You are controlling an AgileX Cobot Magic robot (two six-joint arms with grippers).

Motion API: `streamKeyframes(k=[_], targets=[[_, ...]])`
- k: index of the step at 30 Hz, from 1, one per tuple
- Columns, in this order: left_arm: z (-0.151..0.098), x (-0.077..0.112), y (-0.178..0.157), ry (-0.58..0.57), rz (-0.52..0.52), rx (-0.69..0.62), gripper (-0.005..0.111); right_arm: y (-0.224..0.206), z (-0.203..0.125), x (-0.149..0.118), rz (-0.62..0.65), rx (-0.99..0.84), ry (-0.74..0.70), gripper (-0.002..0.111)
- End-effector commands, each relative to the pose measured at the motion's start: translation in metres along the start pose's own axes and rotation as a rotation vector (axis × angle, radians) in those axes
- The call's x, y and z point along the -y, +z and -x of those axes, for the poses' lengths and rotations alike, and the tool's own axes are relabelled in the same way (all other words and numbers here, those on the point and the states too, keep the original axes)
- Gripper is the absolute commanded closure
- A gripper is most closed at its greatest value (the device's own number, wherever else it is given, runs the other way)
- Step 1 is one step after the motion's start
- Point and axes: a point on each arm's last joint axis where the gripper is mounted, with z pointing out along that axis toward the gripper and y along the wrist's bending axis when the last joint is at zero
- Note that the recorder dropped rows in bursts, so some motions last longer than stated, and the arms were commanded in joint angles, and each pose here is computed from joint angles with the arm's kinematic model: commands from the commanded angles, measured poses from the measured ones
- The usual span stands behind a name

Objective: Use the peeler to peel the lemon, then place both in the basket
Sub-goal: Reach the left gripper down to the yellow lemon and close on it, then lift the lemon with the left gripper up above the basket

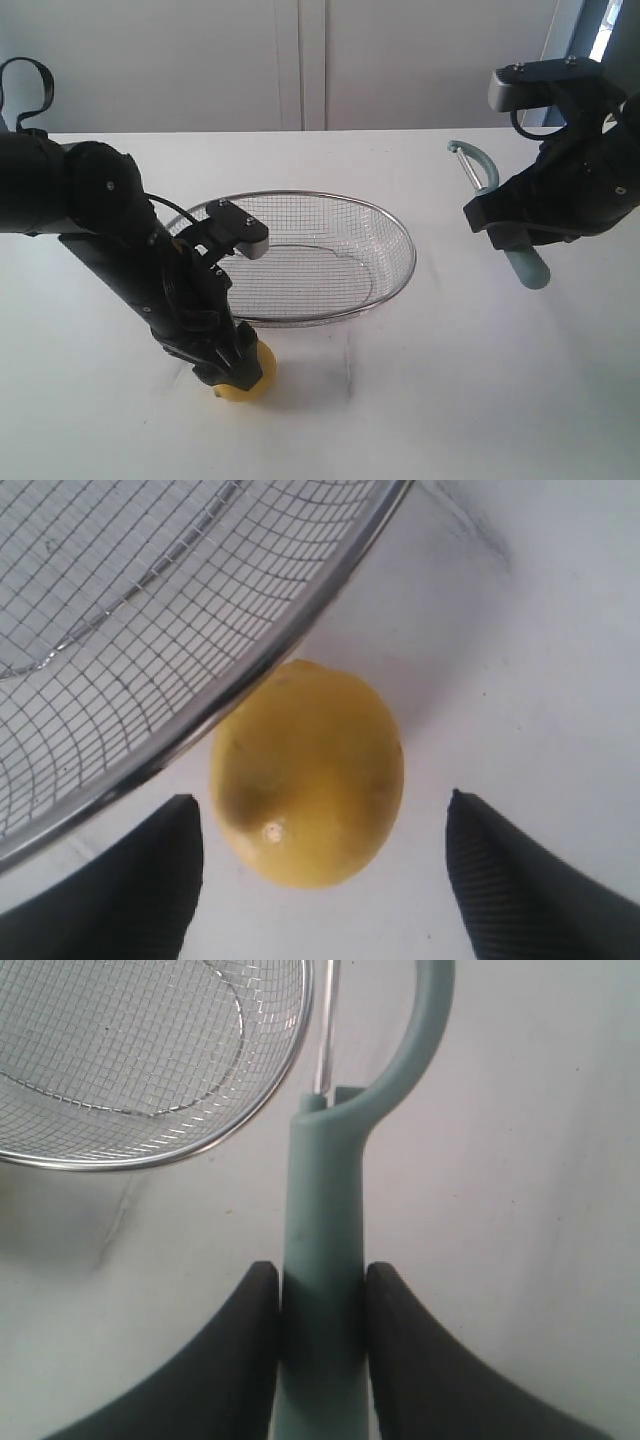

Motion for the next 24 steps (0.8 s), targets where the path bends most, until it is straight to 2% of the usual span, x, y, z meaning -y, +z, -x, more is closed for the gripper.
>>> streamKeyframes(k=[1, 24], targets=[[0.001, -0.001, 0.01, -0.017, -0.01, -0.013, 0.035, -0.002, 0.0, -0.001, 0.0, 0.018, -0.003, 0.108], [0.0, -0.007, 0.034, -0.043, -0.006, -0.04, 0.035, -0.002, 0.0, -0.001, 0.0, 0.018, -0.003, 0.108]])
